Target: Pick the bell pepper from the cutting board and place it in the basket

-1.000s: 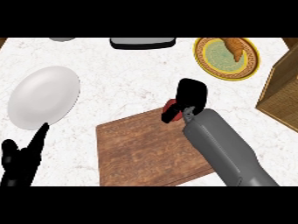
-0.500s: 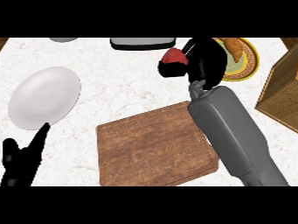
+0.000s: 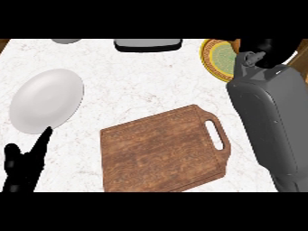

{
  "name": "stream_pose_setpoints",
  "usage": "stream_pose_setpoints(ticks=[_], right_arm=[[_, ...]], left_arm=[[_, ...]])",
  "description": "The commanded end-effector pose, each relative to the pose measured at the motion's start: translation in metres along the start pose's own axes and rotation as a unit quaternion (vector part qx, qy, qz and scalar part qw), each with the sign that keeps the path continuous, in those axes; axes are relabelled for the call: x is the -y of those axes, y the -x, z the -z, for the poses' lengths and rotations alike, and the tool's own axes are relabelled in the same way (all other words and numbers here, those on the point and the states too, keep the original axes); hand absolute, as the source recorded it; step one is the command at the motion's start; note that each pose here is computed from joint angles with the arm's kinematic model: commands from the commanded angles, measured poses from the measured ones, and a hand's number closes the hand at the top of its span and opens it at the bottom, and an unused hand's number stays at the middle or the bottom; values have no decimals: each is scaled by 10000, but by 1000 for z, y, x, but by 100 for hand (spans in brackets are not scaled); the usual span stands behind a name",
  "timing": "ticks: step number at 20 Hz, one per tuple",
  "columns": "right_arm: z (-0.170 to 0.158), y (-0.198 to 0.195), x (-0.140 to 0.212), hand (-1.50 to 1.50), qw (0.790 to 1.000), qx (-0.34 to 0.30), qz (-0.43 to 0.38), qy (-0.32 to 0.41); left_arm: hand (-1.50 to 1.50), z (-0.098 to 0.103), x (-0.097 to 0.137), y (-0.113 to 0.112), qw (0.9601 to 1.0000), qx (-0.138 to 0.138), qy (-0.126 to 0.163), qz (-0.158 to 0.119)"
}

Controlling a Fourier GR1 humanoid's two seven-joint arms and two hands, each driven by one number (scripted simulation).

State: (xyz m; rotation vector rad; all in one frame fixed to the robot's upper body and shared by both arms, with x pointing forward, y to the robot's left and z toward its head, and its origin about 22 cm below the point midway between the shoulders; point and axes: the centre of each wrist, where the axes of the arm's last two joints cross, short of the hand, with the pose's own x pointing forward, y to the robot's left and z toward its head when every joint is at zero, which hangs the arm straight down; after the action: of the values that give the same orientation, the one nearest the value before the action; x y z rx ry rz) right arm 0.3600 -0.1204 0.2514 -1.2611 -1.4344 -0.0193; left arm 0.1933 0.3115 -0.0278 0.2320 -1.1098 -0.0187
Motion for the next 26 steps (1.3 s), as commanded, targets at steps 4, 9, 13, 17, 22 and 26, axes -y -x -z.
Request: stream_pose_setpoints(ticks=[4, 9, 13, 17, 22, 26], right_arm=[[57, -16, 73, 150, 9924, -990, 107, 718], [77, 17, 87, 150, 9891, -1128, -182, 930], [93, 41, 101, 150, 9877, -1271, -300, 864], [109, 51, 103, 150, 9855, -1382, -466, 865], [134, 93, 108, 150, 9853, -1433, -475, 795], [143, 122, 110, 150, 9842, -1547, -139, 849]], left_arm=[[0, 9, 16, 9, 9986, -446, 274, -105], [0, 3, 17, 31, 9982, -520, 264, -171], [0, 8, 9, 22, 9983, -506, 233, -174], [0, -4, 16, 23, 9982, -452, 357, -175], [0, 2, 19, 24, 9984, -447, 353, -67], [0, 3, 22, 22, 9980, -483, 396, -90]])
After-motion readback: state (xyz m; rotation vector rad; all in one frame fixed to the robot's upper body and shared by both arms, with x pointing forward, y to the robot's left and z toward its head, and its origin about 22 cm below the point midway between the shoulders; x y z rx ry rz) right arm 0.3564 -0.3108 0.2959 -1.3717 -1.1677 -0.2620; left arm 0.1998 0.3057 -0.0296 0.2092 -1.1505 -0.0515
